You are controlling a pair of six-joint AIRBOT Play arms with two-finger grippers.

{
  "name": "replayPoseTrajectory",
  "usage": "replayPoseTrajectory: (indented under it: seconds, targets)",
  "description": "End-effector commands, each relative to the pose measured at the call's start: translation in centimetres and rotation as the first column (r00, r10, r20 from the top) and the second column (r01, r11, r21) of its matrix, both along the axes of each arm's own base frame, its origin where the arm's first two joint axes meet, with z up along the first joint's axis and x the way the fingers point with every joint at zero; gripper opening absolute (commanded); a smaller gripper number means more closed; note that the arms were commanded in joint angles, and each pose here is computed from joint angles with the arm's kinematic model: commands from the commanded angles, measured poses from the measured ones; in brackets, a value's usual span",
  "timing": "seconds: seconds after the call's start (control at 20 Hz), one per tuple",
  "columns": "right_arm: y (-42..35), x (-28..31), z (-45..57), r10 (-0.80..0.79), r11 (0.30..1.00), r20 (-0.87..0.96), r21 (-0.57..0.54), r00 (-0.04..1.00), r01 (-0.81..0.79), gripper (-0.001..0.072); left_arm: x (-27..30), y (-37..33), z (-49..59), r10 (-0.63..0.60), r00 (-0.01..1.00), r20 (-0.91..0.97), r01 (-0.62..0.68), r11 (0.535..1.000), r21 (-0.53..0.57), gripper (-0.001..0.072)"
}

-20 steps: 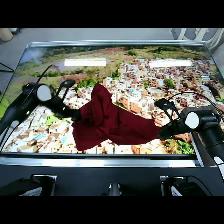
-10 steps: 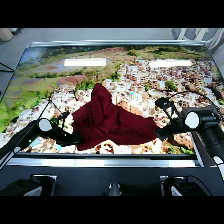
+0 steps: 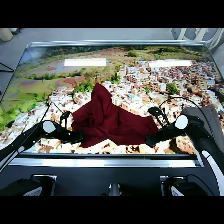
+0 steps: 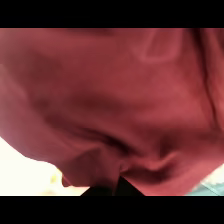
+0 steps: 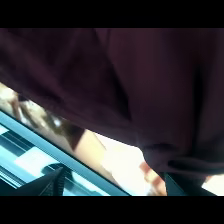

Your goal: Fold the shirts.

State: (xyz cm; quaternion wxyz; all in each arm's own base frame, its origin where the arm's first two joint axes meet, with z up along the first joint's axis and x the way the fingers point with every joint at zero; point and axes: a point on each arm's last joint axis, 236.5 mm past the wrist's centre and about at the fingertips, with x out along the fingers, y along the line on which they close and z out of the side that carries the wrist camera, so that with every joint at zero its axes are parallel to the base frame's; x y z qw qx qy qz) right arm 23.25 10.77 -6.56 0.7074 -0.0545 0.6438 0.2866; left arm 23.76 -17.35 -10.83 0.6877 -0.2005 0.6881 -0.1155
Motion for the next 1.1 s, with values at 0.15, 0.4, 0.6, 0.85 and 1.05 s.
replayPoseTrajectory:
  seconds: [0.15,0.4,0.6,0.85,1.05]
  targets:
    - [1.5,2.1,-2.0,-0.088,0.994,0.021,0.067,0.996,0.086,0.0667,0.8,-0.5,2.5,-0.017,0.996,0.086,0.02,0.999,-0.034,0.0025]
    - [1.1,2.6,-4.9,-0.127,0.991,-0.024,0.039,0.992,0.128,0.0252,1.3,-0.7,4.8,-0.014,0.987,0.162,0.023,0.998,-0.055,0.0025]
    - [1.3,4.5,-3.2,-0.117,0.992,0.047,0.053,0.992,0.114,0.0017,1.8,-0.8,7.1,-0.014,0.971,0.239,0.033,0.997,-0.074,0.0025]
    - [1.4,10.6,11.6,-0.059,0.996,0.453,0.084,0.89,0.023,0.0016,5.9,-1.0,20.3,-0.048,0.793,0.607,0.122,0.989,-0.082,0.0024]
    - [-3.3,11.0,35.2,-0.089,0.992,0.872,0.032,0.482,0.125,0.0014,6.1,3.8,46.1,0.082,0.291,0.953,0.044,0.994,-0.099,0.0023]
